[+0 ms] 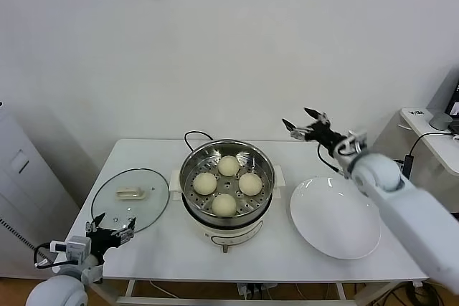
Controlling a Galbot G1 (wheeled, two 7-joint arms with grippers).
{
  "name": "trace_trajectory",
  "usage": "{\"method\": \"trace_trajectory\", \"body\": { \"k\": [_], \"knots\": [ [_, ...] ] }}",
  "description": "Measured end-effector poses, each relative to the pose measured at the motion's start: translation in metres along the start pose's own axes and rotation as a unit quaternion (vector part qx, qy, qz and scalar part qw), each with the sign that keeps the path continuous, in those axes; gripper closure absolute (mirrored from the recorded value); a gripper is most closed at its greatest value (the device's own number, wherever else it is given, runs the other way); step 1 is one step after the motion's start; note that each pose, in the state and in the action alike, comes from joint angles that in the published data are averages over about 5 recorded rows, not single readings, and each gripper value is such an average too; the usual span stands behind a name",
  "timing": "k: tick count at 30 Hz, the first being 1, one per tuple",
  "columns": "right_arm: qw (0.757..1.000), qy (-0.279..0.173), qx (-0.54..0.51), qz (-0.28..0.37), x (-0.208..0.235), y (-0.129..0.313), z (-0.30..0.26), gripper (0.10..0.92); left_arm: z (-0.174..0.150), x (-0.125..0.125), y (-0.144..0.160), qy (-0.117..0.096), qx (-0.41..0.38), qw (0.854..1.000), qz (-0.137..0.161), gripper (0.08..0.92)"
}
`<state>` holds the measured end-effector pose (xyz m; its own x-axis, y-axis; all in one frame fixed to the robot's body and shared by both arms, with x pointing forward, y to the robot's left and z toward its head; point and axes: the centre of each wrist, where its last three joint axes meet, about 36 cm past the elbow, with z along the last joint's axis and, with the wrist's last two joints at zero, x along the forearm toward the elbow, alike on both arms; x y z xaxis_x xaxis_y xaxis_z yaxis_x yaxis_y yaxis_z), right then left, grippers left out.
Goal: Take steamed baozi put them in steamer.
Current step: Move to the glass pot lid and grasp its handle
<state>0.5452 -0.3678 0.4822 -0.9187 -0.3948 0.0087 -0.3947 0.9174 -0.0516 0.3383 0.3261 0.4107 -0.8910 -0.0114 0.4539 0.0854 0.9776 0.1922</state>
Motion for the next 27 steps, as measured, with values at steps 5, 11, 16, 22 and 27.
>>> {"method": "trace_trajectory", "body": {
  "k": [5,11,16,22,27],
  "knots": [
    [0.998,-0.005,-0.020,0.055,0.040,0.000,0.041,0.200,0.007,-0.002,0.002,-0.012,-0.048,0.999,-0.019,0.177],
    [0.994,0.006,-0.033,0.107,0.088,0.004,0.088,0.200,0.020,-0.006,0.002,-0.034,-0.126,0.990,-0.047,0.177],
    [0.990,0.018,-0.037,0.136,0.119,0.011,0.117,0.200,0.033,-0.015,0.007,-0.063,-0.213,0.972,-0.075,0.177],
    [0.986,0.029,-0.040,0.162,0.144,0.018,0.142,0.200,0.051,-0.027,0.009,-0.098,-0.332,0.933,-0.099,0.177],
    [0.982,0.038,-0.044,0.177,0.160,0.024,0.157,0.200,0.062,-0.041,0.010,-0.125,-0.424,0.890,-0.115,0.177]
  ]
}}
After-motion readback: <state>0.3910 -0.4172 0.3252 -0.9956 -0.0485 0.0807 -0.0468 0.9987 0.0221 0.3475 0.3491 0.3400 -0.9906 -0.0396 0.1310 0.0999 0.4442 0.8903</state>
